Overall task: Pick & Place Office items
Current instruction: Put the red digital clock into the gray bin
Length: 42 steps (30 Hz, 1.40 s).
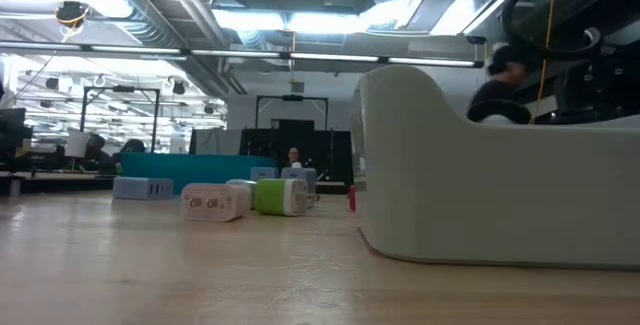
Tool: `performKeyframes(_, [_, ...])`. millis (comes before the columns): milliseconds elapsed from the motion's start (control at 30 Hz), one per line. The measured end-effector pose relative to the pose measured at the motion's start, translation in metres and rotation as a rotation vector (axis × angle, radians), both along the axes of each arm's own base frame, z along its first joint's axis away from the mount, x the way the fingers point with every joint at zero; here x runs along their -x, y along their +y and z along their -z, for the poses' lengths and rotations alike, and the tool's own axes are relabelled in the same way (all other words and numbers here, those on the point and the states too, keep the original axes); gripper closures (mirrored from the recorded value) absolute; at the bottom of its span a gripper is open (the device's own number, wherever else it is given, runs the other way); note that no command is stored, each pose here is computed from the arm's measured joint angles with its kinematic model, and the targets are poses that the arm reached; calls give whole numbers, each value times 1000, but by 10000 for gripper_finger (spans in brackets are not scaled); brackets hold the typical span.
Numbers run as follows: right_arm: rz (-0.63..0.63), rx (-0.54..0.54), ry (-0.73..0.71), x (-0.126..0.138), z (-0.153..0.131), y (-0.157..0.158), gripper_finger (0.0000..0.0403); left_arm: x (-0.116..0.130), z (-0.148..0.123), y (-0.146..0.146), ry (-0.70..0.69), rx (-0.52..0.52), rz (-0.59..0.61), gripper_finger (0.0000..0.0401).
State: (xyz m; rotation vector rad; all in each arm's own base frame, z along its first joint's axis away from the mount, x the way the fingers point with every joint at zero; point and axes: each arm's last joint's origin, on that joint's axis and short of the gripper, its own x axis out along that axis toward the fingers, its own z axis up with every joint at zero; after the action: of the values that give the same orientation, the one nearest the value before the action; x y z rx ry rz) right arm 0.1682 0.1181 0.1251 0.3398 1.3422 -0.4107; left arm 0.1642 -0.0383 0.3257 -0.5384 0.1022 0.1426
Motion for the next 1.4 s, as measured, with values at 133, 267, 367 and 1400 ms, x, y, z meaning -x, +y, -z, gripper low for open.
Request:
performKeyframes(133, [88,-3,-3,1,0,-1,243,0,0,0,0,1,0,203])
performKeyframes(267, [165,-1,4,3,0,-2,225,0,0,0,0,1,-1,203])
performKeyframes(367, [183,-4,7,3,-1,-3,231,0,0,0,0,2,-1,203])
performKeyframes(1400, [103,-260,-351,-77,-151,38,215,0,-2,0,-9,-64,10,203])
